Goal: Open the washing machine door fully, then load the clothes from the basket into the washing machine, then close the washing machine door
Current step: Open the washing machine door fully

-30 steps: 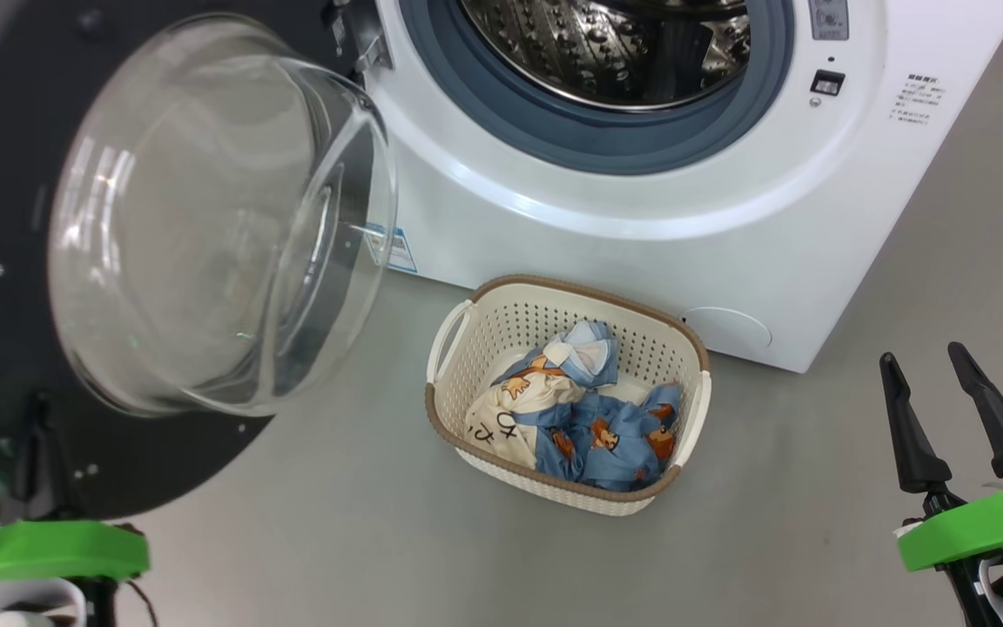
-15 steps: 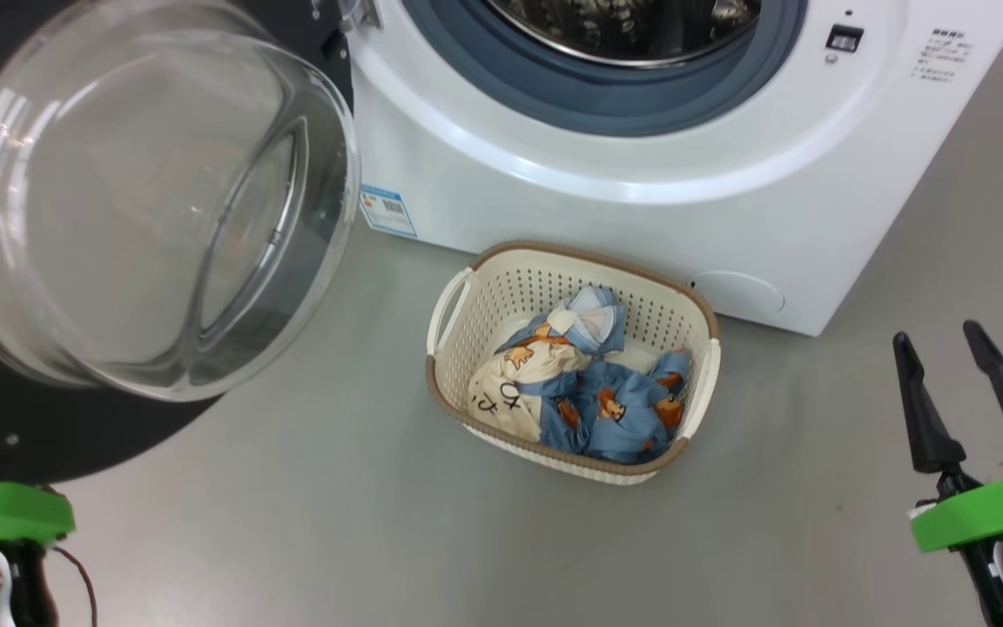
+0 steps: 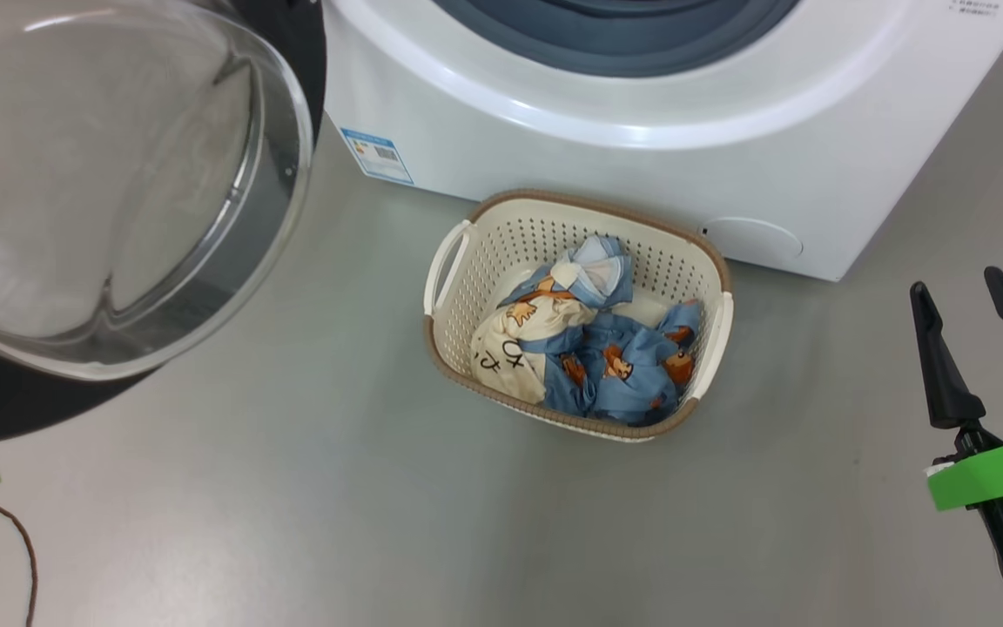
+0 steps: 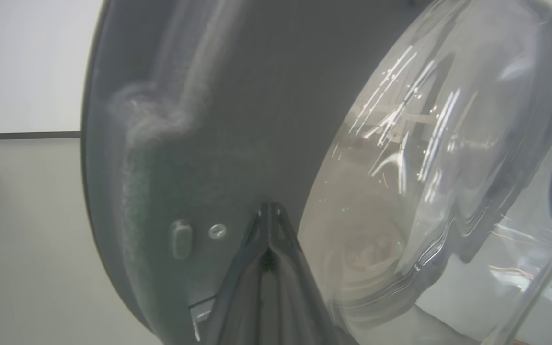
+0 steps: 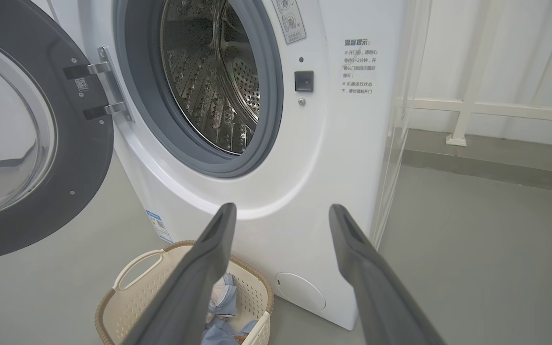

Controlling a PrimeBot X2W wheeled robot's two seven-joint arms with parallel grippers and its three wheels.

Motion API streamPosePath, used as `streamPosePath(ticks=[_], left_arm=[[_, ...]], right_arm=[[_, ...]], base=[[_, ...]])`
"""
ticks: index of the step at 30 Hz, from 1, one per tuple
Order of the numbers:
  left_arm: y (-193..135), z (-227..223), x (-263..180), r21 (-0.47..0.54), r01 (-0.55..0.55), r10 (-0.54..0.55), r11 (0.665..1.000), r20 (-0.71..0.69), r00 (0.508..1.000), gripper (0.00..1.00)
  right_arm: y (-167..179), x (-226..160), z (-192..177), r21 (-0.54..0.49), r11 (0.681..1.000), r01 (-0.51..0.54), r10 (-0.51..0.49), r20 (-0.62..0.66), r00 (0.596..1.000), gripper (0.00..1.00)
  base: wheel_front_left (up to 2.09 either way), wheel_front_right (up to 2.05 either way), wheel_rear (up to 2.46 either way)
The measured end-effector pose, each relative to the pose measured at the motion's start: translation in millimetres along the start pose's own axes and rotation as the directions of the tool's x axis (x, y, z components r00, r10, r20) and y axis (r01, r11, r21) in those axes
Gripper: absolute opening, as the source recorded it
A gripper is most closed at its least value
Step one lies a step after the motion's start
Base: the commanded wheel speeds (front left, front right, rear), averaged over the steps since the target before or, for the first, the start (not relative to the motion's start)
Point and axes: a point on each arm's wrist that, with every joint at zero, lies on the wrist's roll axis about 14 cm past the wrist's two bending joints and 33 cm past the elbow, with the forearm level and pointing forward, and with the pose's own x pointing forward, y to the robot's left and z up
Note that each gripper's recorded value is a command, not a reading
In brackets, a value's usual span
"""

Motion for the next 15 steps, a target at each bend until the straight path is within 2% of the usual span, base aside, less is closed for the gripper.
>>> streamPosePath(ticks=[15], left_arm=[[1.5,-2.5,31.7,0.037,-0.070,0.070,0.997,-0.014,0.997,0.00]], right_arm=[[-20.4,8.6,-24.3,-0.004,1.000,0.015,-0.015,-0.039,0.999,1.00]], base=[[0.00,0.00,0.00]])
